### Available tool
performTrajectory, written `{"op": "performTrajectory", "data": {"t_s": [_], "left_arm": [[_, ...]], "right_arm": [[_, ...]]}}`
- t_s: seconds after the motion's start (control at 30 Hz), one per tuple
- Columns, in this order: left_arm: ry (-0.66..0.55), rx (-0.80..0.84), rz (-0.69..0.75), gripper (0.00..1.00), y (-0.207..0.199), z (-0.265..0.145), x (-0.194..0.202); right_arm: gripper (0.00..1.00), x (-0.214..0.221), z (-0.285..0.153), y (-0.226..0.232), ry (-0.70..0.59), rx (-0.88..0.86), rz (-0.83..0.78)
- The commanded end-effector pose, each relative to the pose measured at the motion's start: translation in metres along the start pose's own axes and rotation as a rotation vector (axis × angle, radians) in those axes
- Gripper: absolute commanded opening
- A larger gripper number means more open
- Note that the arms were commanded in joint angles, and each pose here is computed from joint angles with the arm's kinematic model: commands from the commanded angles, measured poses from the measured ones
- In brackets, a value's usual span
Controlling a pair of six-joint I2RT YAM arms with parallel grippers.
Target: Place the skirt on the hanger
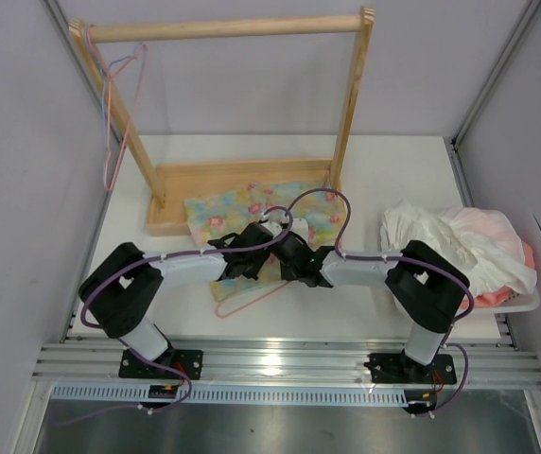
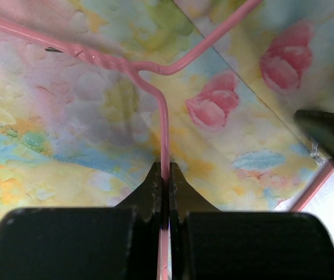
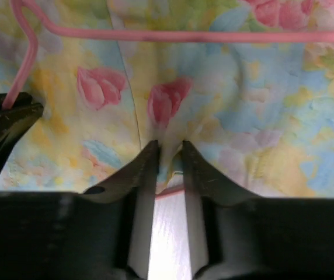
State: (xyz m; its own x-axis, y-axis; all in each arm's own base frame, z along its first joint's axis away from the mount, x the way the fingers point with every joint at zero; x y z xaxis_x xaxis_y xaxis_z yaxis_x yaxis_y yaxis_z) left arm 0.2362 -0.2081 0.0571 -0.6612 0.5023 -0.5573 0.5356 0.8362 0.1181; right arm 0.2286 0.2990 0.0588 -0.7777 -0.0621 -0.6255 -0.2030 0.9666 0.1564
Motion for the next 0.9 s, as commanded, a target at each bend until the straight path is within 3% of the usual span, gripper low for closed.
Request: {"op": "performTrajectory", "data": {"t_s": [0.0,0.07,0.17,0.6,0.87], "left_arm": [[-0.091,0.072,0.032,0.00,-0.022,-0.006,-0.031],[-0.093,0.071,0.033,0.00,-0.022,-0.007,-0.031],[-0.090,0.041,0.029,0.00,-0.017,-0.006,-0.028],[-0.131,-0.023,0.006,0.00,-0.005,-0.005,-0.031],[-0.180,-0.047,-0.028,0.00,-0.002,-0.004,-0.035]], "right_arm": [[0.22,0.040,0.015,0.003,0.101,0.020,-0.018],[0.11,0.038,0.011,0.002,0.097,0.021,-0.016],[0.06,0.026,-0.002,0.004,0.075,0.008,-0.010],[0.02,-0.044,-0.079,-0.024,0.056,-0.101,0.107],[0.01,-0.035,-0.090,-0.041,0.119,-0.122,0.097]]}}
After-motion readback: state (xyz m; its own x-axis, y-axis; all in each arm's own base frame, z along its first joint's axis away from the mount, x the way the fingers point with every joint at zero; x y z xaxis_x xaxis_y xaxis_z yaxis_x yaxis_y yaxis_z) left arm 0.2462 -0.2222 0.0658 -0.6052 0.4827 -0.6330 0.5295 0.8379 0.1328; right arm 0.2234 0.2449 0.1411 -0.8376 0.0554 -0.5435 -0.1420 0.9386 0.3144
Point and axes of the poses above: each gripper's point midway between its finger pads, its own z axis out along the fingers, its own y axis along the line the jaws close on, x = y × z, the point moved 5 cm from there along -z, back along the fingers, and after that the axes turned 1 degree about z, right-handed, at the moved point
